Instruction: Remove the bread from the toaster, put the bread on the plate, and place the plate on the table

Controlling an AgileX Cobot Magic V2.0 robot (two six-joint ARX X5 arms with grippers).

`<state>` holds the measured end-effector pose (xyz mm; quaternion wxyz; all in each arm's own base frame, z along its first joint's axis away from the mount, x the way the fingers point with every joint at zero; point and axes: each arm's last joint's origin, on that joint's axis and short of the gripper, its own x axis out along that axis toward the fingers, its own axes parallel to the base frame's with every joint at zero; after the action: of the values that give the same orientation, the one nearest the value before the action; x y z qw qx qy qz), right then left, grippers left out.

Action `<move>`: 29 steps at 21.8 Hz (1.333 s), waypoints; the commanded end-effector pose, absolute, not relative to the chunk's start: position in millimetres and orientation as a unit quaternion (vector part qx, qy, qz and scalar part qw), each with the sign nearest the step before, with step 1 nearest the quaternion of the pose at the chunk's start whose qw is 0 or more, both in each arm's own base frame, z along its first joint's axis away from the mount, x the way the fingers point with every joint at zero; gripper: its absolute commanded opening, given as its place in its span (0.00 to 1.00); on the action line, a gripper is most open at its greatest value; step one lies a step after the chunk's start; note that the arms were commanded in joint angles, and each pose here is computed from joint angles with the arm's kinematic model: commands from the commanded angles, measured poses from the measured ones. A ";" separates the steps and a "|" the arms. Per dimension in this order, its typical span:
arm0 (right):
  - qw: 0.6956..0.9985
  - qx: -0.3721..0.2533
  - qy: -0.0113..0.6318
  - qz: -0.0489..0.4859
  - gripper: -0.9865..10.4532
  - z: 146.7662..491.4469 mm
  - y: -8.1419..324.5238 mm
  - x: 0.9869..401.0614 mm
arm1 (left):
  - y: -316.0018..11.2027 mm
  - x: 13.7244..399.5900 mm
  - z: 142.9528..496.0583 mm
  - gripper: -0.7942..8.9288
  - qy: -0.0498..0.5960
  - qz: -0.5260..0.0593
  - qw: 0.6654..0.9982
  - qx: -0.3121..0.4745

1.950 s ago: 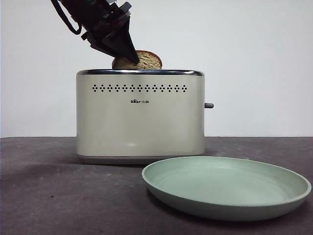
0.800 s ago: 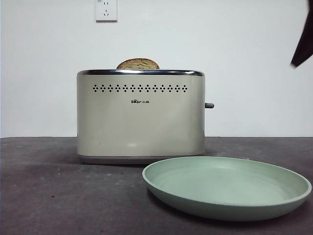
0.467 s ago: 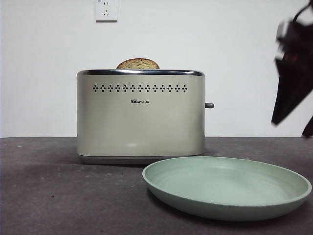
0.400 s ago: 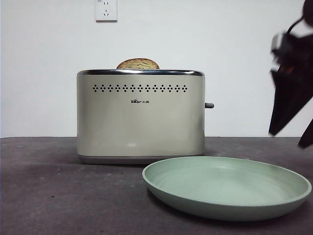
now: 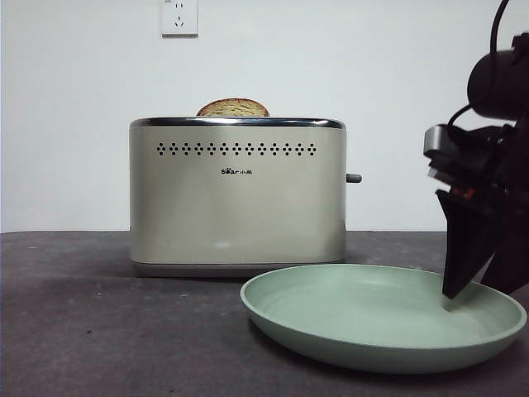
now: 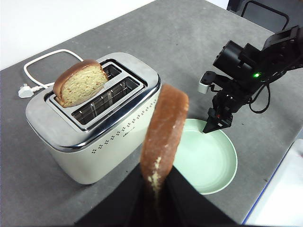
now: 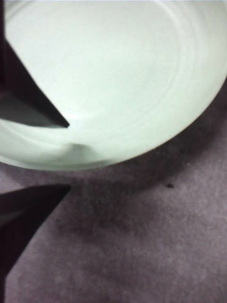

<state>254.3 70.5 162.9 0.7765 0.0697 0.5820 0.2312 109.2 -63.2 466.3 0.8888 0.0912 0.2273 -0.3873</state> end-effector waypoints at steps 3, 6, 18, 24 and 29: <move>0.778 0.068 0.580 0.231 0.12 158.4 73.4 261.9 | -63.1 107.0 470.7 0.09 0.226 -0.392 0.887 0.090; 0.781 0.068 0.576 0.233 0.09 158.5 73.8 263.0 | -63.1 106.5 470.2 0.09 0.229 -0.395 0.885 0.089; 0.792 0.089 0.512 0.320 0.09 199.8 88.4 244.8 | -72.1 111.6 464.7 0.09 0.259 -0.488 0.832 0.049; 0.804 0.085 0.464 0.362 0.09 230.4 104.7 223.7 | -87.4 133.9 440.3 0.09 0.302 -0.555 0.774 0.027; 0.806 0.086 0.437 0.390 0.09 245.9 116.5 209.8 | -102.8 161.6 389.8 0.09 0.347 -0.572 0.743 0.004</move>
<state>207.3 113.8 243.3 0.8065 0.0750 0.4382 0.3898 161.0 -100.8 385.5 0.7456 0.0002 0.3605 -0.5604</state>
